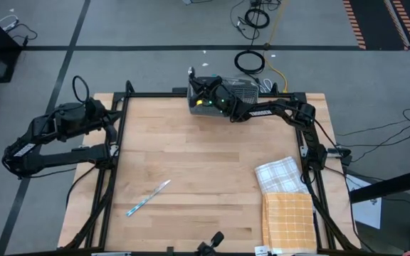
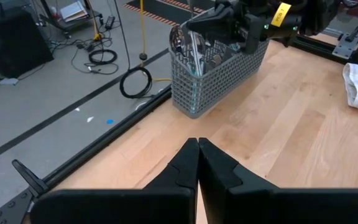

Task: Sort silverware
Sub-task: Put the blue spoon into the gray silverware basket, then put the blue table knife into the gray silverware basket

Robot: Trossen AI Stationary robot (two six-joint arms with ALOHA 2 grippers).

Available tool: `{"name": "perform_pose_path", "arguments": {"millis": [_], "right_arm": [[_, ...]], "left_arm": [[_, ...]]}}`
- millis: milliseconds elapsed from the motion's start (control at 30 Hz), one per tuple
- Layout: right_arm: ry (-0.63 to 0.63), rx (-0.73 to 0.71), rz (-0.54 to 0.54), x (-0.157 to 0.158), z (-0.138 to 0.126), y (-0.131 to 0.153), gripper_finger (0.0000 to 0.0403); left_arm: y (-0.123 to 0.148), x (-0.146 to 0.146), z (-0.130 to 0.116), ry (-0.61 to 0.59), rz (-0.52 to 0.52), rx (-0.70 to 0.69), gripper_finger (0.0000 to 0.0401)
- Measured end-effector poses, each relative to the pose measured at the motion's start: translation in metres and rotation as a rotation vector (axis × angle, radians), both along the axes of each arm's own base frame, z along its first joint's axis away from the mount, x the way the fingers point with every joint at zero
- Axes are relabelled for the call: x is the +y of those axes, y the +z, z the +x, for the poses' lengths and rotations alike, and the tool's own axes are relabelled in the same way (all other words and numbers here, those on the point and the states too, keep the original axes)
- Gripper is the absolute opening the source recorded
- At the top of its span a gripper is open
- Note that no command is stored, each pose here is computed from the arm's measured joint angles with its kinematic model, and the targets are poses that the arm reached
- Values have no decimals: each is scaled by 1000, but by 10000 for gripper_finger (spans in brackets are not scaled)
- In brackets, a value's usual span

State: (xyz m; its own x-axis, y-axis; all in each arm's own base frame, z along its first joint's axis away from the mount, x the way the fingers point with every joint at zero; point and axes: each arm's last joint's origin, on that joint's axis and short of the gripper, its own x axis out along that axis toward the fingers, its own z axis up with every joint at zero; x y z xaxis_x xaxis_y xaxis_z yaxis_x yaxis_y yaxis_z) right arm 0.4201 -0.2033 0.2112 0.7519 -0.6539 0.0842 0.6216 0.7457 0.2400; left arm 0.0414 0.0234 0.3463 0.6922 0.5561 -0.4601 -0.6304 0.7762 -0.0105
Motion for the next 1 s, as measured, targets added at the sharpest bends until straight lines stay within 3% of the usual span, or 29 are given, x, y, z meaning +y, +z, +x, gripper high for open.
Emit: {"name": "perform_pose_path", "arguments": {"millis": [433, 800, 1000], "right_arm": [[4, 3, 0, 2, 1, 0, 135], [1, 18, -14, 5, -3, 15, 162], [8, -39, -124, 19, -17, 69, 162]], "left_arm": [[0, 0, 0, -3, 4, 4, 11], [0, 0, 0, -1, -1, 5, 11], [-1, -2, 0, -54, -34, 2, 11]]}}
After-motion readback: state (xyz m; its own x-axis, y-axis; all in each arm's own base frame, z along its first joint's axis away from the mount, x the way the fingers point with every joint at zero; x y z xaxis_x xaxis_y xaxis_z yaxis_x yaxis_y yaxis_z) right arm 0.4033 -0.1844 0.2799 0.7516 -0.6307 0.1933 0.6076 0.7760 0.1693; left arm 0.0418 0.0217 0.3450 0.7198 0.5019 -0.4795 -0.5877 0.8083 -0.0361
